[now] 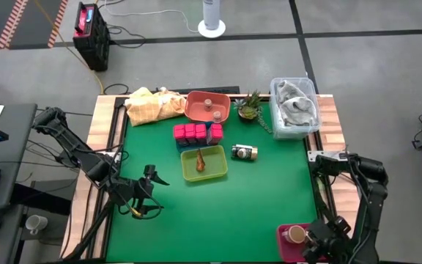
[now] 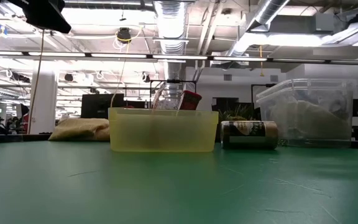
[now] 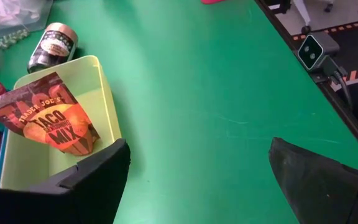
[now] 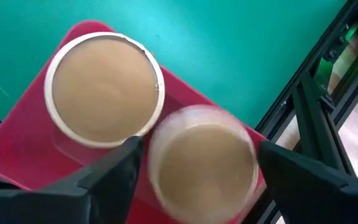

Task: Sort spices by type
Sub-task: Put the gold seasoning can into the pink bin

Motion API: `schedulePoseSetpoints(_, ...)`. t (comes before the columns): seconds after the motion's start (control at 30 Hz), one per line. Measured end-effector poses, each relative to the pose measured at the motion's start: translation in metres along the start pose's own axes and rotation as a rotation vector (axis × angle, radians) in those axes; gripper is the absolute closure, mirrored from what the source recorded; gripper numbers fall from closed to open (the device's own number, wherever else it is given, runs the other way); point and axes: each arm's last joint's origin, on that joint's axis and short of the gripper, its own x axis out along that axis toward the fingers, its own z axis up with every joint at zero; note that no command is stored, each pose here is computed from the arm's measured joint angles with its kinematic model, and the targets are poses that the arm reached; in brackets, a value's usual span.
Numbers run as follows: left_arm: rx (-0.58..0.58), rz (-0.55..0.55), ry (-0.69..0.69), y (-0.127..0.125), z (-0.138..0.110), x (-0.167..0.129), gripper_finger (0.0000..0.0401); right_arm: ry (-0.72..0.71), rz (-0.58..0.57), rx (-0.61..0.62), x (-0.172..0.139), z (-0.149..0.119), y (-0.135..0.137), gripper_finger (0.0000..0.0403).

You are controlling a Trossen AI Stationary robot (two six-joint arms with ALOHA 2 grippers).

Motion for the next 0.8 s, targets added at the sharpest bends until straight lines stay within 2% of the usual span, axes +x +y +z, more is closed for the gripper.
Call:
schedulePoseSetpoints(0.2, 0.000, 0.000, 0.000, 0.000, 0.000, 0.000, 0.0035, -0.001, -0.013, 0.002, -0.005, 0.004, 0.001, 0.0029)
schedulePoseSetpoints(0.3, 0.000, 0.000, 0.000, 0.000, 0.000, 0.000, 0.0035, 0.022, 0.016, 0.002, -0.013, 0.005, 0.001, 0.0026)
schedulePoseSetpoints(0.5, -0.003, -0.006, 0.002, 0.000, 0.000, 0.000, 0.0035, 0.064, 0.066, 0.030, -0.031, 0.029, -0.008, 0.0024)
schedulePoseSetpoints(0.63, -0.014, -0.010, 0.011, 0.000, -0.001, 0.000, 0.0035, 0.063, 0.100, 0.016, -0.036, 0.059, -0.005, 0.0025)
schedulePoseSetpoints(0.8, -0.009, 0.001, 0.018, 0.000, -0.002, 0.000, 0.0035, -0.096, 0.098, -0.133, -0.022, 0.123, 0.016, 0.0031)
